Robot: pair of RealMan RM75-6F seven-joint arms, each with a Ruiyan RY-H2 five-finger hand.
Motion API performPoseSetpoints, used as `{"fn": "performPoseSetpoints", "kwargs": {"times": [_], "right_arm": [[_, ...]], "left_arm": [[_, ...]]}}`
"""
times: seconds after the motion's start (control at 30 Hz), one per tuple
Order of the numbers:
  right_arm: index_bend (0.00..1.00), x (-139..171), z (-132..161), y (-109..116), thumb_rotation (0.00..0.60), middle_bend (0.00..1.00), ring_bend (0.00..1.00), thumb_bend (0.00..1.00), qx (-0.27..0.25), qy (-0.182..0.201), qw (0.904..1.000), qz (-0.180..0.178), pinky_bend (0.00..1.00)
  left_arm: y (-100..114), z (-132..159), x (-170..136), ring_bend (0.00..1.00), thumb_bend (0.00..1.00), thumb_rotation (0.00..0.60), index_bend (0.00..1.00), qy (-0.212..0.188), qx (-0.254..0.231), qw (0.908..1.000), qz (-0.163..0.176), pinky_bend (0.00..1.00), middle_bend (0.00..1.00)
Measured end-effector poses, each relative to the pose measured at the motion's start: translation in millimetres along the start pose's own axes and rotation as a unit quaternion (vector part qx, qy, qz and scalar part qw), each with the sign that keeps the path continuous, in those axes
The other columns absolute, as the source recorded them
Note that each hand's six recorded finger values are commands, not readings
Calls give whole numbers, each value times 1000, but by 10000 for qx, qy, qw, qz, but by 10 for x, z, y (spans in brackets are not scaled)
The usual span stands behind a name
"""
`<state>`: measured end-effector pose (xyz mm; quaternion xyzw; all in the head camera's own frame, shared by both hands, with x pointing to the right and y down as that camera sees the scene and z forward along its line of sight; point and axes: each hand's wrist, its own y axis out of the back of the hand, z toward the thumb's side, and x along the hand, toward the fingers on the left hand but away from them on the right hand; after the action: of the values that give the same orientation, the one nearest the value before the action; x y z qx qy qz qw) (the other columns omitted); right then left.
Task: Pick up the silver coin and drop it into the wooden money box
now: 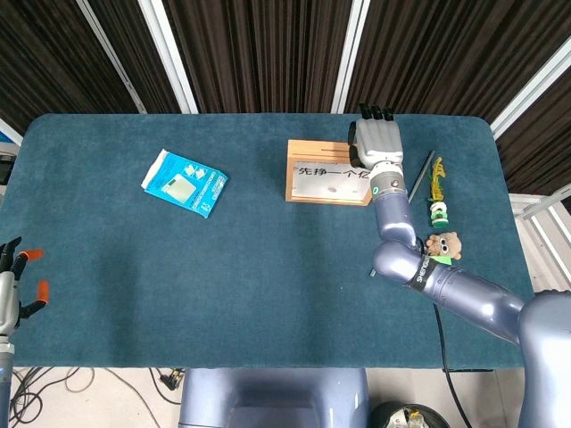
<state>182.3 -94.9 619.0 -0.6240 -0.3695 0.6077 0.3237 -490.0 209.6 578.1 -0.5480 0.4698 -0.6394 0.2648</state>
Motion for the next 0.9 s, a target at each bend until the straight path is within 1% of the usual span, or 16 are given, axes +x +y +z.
{"fn": "performPoseSetpoints", "kwargs": {"times": [0.17, 0.27, 0.4, 0.43, 0.5, 0.63, 0.8, 0.9], "right_arm": [[438, 9, 0, 22, 600, 56, 0, 610, -49, 8, 10000, -20, 0], [413, 25, 15, 78, 600, 56, 0, 597, -148, 42, 9998, -85, 0], [385, 61, 15, 250, 600, 54, 0, 547, -259, 98, 9990, -349, 0], [378, 89, 0, 328, 600, 54, 0, 531, -294, 116, 9984, -467, 0], [362, 125, -28, 399, 600, 53, 0, 521, -332, 127, 9978, -565, 0], [308, 264, -147, 546, 600, 53, 0, 501, -387, 163, 9963, -752, 0], [280, 504, -347, 615, 600, 53, 0, 501, -347, 270, 9947, -928, 0], [271, 676, -507, 630, 600, 53, 0, 501, -236, 354, 9927, -1127, 0]], "left_arm": [[1, -3, 0, 0, 461, 600, 284, 11, -10, 10000, -3, 0, 34], [1, -6, 2, 0, 461, 600, 284, 20, -13, 10000, -5, 0, 34], [1, -8, 0, 0, 461, 600, 284, 24, -10, 10000, -9, 0, 34], [2, -7, 0, 0, 461, 600, 284, 22, -9, 10000, -6, 0, 34], [3, -6, -1, 0, 462, 600, 284, 22, -6, 10000, -3, 0, 34], [-1, 1, -1, 0, 461, 600, 284, 9, 9, 10000, -1, 0, 34], [5, 11, -5, 0, 461, 600, 284, -24, 33, 10000, 25, 0, 34], [9, 24, -10, 0, 462, 600, 284, -75, 53, 9999, 39, 0, 34]]}}
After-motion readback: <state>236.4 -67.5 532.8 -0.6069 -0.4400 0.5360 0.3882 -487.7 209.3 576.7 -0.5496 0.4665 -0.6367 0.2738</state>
